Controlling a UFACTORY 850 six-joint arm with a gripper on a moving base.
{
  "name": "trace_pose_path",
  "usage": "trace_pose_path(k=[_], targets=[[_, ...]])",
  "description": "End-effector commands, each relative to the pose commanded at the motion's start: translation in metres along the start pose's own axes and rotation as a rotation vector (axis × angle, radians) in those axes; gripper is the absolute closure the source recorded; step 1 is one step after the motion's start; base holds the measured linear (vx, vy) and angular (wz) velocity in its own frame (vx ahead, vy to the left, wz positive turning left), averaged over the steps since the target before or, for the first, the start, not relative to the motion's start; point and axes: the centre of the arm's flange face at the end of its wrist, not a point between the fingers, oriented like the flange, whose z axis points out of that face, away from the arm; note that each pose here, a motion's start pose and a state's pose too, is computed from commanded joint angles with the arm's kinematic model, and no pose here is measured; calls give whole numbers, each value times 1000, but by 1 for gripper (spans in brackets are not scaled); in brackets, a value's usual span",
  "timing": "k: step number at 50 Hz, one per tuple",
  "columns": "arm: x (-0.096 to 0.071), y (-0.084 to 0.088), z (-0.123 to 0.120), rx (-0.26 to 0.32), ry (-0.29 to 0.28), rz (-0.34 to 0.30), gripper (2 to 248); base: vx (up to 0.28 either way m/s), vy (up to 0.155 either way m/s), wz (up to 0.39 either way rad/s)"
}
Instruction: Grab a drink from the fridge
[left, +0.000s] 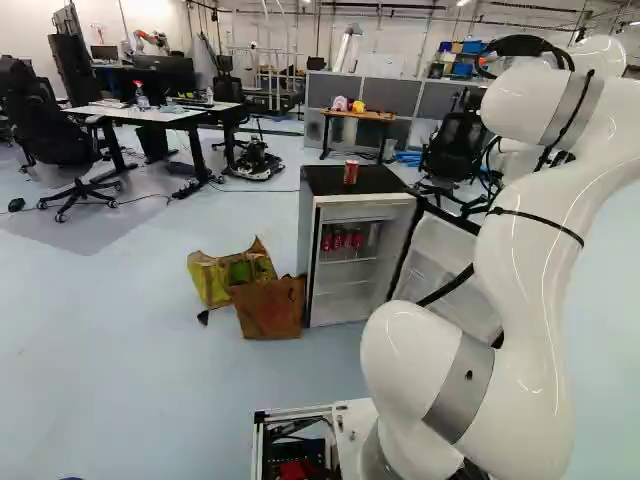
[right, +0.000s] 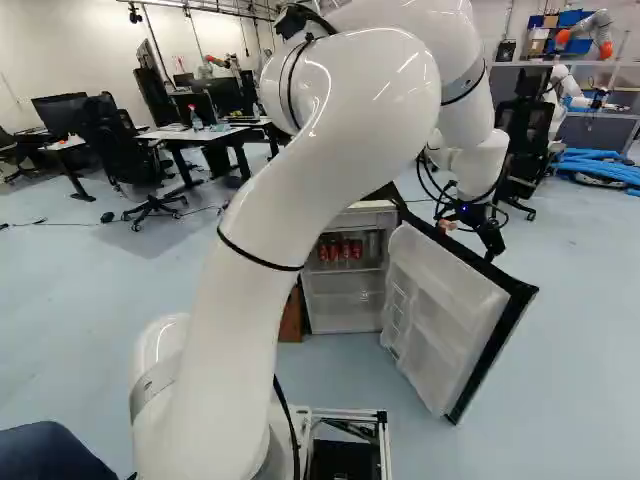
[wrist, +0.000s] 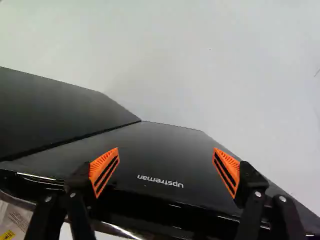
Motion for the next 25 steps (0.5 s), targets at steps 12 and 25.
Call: trace_pose_path(k=[12,25], targets=[[-11,1,-4,-1,-13,1,3,0,0,0],[-23,1,-8,-2,-27,1,3,0,0,0]])
